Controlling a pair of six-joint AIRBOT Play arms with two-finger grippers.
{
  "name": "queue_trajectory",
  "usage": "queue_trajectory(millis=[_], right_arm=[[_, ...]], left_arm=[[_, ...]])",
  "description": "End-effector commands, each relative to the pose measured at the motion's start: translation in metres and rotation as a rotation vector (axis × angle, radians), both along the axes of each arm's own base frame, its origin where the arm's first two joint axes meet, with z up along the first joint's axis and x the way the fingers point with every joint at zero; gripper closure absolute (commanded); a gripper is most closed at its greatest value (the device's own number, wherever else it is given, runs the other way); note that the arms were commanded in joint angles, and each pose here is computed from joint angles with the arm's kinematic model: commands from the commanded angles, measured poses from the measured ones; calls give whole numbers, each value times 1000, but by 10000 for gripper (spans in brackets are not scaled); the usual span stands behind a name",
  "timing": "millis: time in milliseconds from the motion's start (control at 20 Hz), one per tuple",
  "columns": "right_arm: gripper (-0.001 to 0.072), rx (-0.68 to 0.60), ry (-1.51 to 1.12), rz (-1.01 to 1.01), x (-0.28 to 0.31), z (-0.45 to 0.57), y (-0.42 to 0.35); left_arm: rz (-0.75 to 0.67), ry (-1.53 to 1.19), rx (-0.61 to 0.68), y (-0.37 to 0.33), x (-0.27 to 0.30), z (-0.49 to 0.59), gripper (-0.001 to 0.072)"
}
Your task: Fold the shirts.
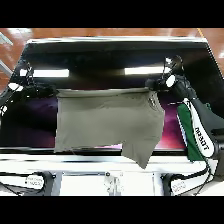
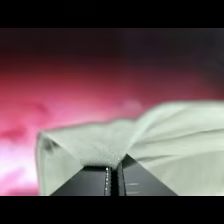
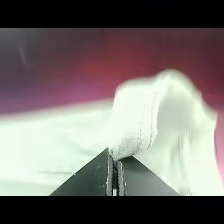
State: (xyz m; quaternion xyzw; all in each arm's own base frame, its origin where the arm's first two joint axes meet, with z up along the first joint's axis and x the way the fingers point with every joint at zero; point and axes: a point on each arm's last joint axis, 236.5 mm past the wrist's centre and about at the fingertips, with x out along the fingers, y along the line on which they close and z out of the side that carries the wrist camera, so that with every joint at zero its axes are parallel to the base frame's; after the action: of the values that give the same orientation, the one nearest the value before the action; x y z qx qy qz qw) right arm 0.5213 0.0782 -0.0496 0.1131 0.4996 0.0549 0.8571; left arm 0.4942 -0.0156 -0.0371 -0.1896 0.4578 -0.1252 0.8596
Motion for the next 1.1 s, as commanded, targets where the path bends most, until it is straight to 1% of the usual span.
queue_trajectory(millis=[0, 100, 200, 350, 550, 800, 850, 900, 950, 1000, 1050], right_arm=[[646, -17, 307, 64, -70, -25, 2], [646, -10, 374, 42, -84, -36, 1], [647, -12, 384, 34, -87, -43, 0], [646, -25, 364, 10, -82, -44, -5], [646, -141, 356, -3, -81, -48, -32], [646, -130, 311, -29, -69, -46, -31], [611, -123, 315, -35, -70, -46, -30], [434, -120, 325, -35, -72, -46, -29], [199, -111, 336, -30, -75, -46, -27], [132, -130, 367, 17, -84, -42, -28], [132, -179, 398, 80, -94, -36, -34]], left_arm=[[-102, 217, -61, -21, -49, -20, 667], [-46, 347, 1, -3, -70, -39, 667], [-31, 410, 39, 7, -82, -46, 667], [-41, 429, 36, 5, -87, -46, 667], [-28, 446, 25, 13, -91, -46, 667], [-57, 496, 12, 0, -97, -62, 666], [-56, 511, 7, -3, -99, -65, 665], [-55, 524, 2, -5, -101, -67, 610], [-62, 537, -2, -6, -104, -67, 402], [-68, 553, -10, -5, -108, -63, 203], [-78, 580, -23, -1, -115, -57, 152]])
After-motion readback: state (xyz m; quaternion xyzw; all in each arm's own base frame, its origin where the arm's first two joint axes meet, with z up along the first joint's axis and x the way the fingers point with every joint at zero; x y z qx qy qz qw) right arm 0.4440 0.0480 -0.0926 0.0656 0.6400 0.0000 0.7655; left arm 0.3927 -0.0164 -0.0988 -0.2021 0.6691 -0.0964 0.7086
